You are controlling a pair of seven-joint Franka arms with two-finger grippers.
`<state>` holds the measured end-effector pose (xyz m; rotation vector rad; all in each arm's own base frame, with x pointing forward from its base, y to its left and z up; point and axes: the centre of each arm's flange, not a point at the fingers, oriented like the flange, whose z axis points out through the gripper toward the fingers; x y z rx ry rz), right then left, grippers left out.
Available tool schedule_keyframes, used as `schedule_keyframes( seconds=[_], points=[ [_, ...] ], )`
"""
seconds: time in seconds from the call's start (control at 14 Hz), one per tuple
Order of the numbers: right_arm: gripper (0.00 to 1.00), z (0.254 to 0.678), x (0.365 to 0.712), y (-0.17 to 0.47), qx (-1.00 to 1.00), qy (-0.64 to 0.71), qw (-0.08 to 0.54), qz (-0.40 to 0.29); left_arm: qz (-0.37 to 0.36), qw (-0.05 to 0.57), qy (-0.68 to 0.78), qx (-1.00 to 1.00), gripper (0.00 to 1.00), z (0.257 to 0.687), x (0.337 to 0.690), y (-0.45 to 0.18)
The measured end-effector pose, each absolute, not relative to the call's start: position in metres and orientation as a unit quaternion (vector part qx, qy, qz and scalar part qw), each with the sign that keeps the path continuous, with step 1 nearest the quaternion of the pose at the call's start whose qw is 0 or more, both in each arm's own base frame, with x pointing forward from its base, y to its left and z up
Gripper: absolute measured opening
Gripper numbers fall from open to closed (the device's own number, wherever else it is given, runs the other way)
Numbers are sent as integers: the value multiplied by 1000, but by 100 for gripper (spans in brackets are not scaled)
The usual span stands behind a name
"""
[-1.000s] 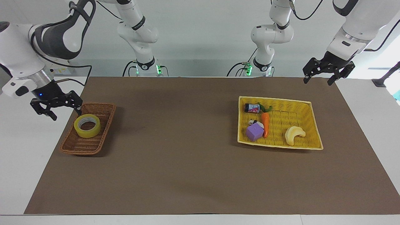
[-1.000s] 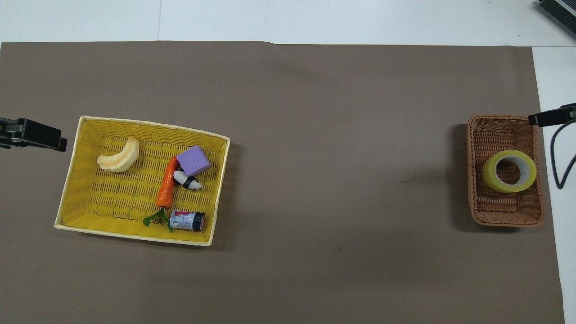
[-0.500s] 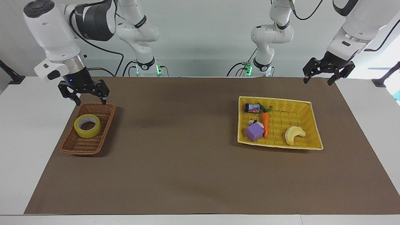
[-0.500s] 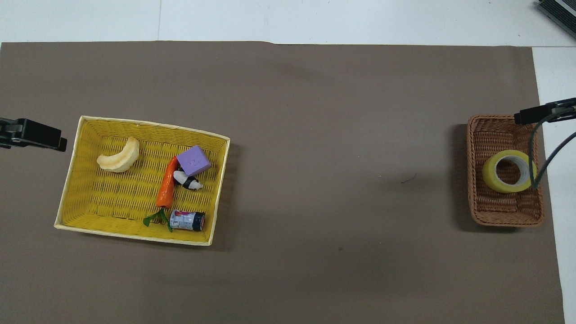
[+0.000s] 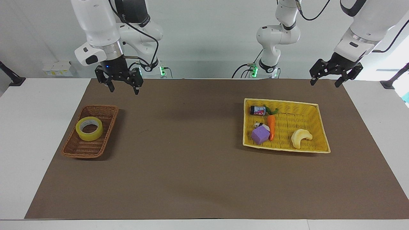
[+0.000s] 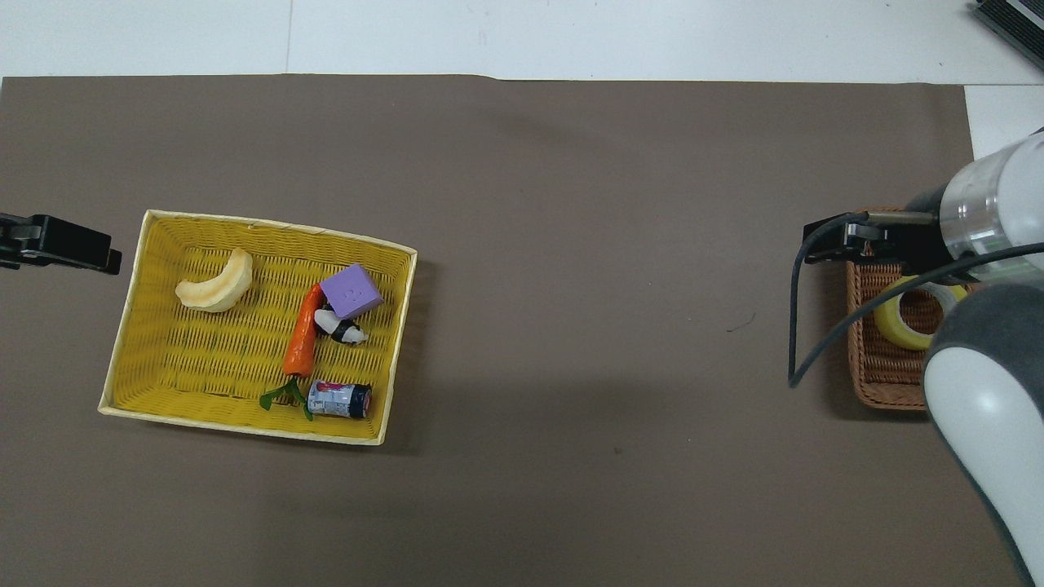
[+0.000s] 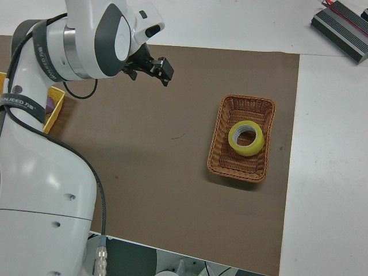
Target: Move tape to another basket
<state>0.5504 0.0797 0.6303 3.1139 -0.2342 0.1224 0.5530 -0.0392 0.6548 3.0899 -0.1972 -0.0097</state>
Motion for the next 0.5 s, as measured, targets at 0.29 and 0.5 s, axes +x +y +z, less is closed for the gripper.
schedule_keyframes(
  seconds=[0.29, 0.5],
  points=[
    [100, 665, 529, 59, 996, -88, 6, 29, -3, 23, -64, 998, 100, 655, 553, -39],
    [100, 668, 521, 35, 997, -80, -3, 10, -3, 23, -64, 998, 100, 655, 553, -39]
  ],
)
